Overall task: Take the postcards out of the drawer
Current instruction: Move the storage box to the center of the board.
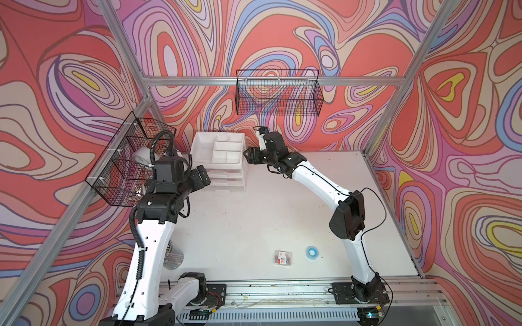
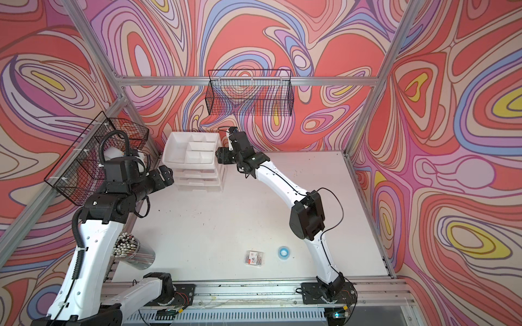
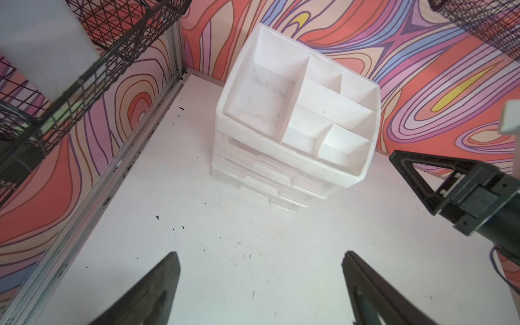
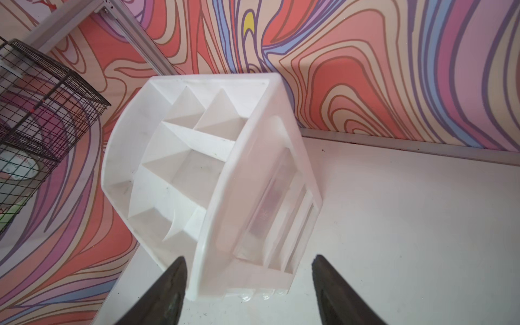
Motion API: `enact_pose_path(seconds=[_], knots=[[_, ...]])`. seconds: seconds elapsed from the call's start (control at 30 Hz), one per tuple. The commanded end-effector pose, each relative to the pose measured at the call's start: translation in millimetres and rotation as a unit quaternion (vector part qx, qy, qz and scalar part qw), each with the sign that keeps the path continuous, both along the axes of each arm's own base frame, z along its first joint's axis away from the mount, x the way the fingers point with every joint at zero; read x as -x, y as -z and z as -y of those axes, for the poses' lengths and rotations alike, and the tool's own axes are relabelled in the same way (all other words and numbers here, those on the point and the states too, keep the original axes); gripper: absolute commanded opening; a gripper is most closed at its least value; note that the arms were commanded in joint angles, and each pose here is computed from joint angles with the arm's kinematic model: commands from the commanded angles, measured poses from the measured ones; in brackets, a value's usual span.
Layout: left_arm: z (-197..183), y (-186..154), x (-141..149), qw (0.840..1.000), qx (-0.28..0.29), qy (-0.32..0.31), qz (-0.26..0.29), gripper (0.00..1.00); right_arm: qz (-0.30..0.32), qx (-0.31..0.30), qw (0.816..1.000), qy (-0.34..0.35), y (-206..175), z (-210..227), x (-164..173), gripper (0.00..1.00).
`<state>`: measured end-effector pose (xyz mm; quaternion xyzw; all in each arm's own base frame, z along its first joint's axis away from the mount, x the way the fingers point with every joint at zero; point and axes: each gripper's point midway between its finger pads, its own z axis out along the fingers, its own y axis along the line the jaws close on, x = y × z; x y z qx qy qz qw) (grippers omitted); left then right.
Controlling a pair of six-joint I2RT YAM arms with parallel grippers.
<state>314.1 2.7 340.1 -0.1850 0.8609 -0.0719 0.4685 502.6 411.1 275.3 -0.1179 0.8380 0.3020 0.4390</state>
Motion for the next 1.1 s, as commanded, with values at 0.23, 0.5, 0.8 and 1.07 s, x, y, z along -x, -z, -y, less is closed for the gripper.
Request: enact_pose_path(seconds=[0.23, 0.5, 0.8, 1.07], knots=[[4, 14, 11, 0.999, -0.006, 0.017, -0.032, 0.92, -0.01, 0.01, 1.0, 0.001, 20, -24, -1, 0.58], [6, 14, 14, 0.999, -0.003, 0.022, -0.03, 0.92, -0.013, 0.018, 1.0, 0.005, 32, -34, -2, 0.52], [12, 16, 12, 0.999, 0.007, 0.035, -0.025, 0.92, -0.016, 0.015, 1.0, 0.008, 42, -43, -4, 0.42], [15, 11, 13, 0.999, 0.009, 0.046, -0.015, 0.92, -0.017, 0.028, 0.999, 0.034, 44, -34, -6, 0.32]])
